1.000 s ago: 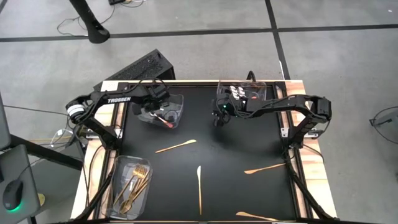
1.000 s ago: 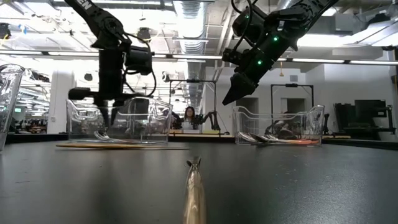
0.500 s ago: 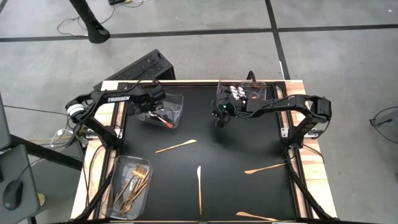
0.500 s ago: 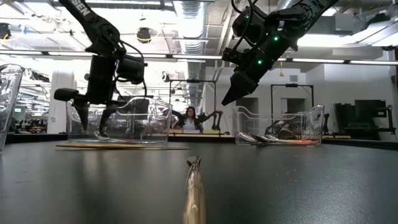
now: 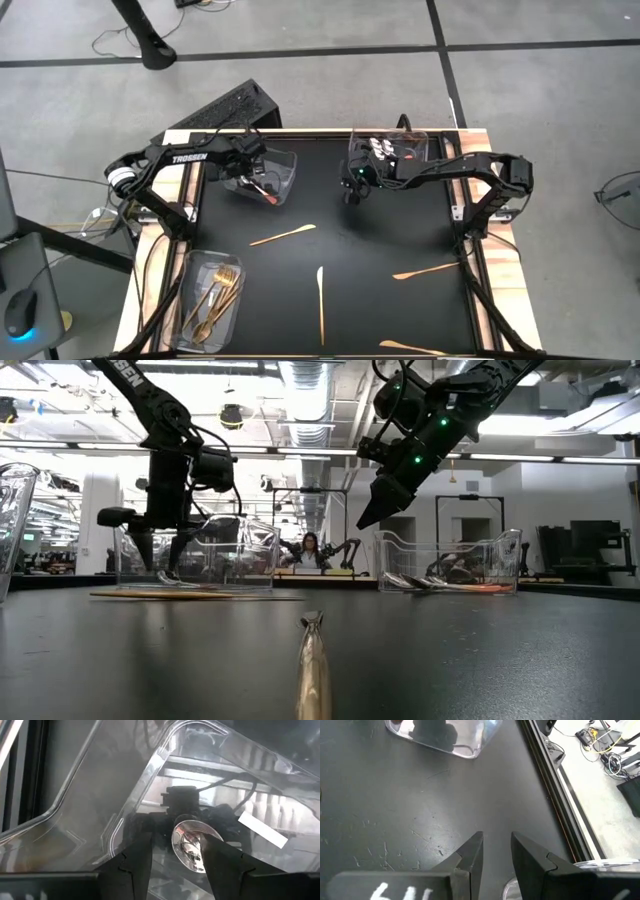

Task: Sort silverware by color (type)
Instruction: Remove the silver and orange spoon from the top left transparent bin

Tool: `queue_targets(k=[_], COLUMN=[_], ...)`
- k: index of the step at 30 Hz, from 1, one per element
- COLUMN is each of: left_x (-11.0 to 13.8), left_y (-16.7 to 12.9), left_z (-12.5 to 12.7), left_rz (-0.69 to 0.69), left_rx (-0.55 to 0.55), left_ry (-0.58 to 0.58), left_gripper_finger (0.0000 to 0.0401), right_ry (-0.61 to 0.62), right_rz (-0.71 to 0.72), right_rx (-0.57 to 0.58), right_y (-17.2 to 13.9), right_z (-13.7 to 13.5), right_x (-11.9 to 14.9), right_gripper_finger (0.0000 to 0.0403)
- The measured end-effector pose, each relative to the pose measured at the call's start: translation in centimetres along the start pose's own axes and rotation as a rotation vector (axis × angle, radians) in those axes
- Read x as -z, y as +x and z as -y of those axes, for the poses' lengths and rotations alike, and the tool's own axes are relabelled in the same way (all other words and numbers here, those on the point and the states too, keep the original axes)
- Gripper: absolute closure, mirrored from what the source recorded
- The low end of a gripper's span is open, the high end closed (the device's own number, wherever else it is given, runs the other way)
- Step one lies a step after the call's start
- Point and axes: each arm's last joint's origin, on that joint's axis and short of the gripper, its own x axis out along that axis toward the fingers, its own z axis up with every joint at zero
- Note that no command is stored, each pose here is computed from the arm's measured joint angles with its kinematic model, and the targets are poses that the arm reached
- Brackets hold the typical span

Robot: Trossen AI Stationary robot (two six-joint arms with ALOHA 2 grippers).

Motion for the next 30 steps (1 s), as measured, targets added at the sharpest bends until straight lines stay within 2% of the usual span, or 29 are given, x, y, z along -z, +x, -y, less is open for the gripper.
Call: queue_targets(k=[6, 16, 20, 25, 27, 30], left_x=[-0.1, 0.4, 0.9, 1.1, 1.1, 0.9], left_y=[-0.1, -0.2, -0.3, -0.5, -0.6, -0.9], left_z=[0.2, 0.6, 0.4, 1.0, 1.3, 1.4], left_rz=[0.011, 0.031, 0.088, 0.200, 0.223, 0.252], left_rx=[0.027, 0.025, -0.037, -0.018, -0.007, -0.030], left_ry=[-0.010, -0.039, -0.115, -0.157, -0.131, -0.013], left_gripper_finger=[0.0267, 0.0270, 0.0270, 0.0270, 0.0270, 0.0270], right_ry=[0.003, 0.003, 0.007, 0.019, 0.020, 0.019], right_rz=[0.004, 0.004, 0.007, 0.007, 0.006, 0.003], right_rx=[0.001, 0.001, 0.002, 0.002, 0.002, 0.001], right_y=[0.0, 0.0, 0.0, 0.0, 0.0, 0.0], right_z=[0.0, 0.0, 0.0, 0.0, 0.0, 0.0], right_x=[0.0, 0.0, -0.1, -0.1, -0.1, 0.0], right_gripper_finger=[0.0280, 0.0280, 0.0280, 0.0280, 0.0280, 0.0280])
